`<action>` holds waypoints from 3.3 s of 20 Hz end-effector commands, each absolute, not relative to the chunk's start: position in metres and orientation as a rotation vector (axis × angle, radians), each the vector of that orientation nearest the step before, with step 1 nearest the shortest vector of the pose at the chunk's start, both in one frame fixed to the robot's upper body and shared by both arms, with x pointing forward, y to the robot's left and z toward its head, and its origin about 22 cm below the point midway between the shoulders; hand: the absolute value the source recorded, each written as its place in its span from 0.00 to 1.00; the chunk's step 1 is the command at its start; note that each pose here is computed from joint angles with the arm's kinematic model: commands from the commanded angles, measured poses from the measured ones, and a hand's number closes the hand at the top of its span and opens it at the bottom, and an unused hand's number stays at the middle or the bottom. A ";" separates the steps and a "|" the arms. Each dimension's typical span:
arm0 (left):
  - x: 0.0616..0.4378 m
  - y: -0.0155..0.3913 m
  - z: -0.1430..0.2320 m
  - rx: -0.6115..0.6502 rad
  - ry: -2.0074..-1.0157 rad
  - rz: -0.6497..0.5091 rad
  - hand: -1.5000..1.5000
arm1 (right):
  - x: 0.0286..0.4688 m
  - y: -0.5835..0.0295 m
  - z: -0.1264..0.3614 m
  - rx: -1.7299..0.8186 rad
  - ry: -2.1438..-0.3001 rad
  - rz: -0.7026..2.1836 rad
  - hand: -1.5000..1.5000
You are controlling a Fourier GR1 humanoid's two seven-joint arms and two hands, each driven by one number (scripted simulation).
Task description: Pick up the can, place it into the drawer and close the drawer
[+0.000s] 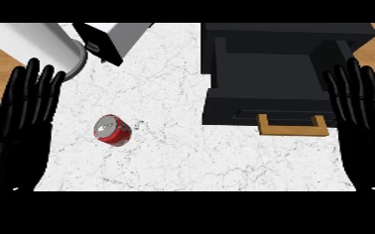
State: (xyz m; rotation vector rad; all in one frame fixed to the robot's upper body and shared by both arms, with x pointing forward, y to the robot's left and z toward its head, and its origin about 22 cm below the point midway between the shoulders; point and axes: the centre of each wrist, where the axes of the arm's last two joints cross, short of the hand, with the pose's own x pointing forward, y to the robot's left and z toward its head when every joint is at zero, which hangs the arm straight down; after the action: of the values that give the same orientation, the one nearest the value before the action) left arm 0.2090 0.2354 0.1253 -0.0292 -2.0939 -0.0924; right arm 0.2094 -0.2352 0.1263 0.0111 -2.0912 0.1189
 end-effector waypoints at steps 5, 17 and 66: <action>0.183 0.242 0.117 0.579 -2.023 0.281 0.00 | 0.208 -0.244 0.127 -0.063 -2.096 0.056 0.00; 0.154 0.187 0.093 0.788 -1.589 0.752 0.00 | 0.210 -0.271 0.107 -0.158 -1.782 -0.057 0.00; 0.214 0.157 -0.023 0.901 -1.254 0.799 0.00 | 0.167 -0.305 0.123 -0.212 -1.833 -0.074 0.00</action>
State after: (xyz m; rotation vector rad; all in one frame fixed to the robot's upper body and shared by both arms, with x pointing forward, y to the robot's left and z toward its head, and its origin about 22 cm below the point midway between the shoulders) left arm 0.2123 0.1501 -0.0236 0.8791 -1.2617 0.7584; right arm 0.1701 -0.3015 0.1314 -0.2003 -1.8349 -0.0772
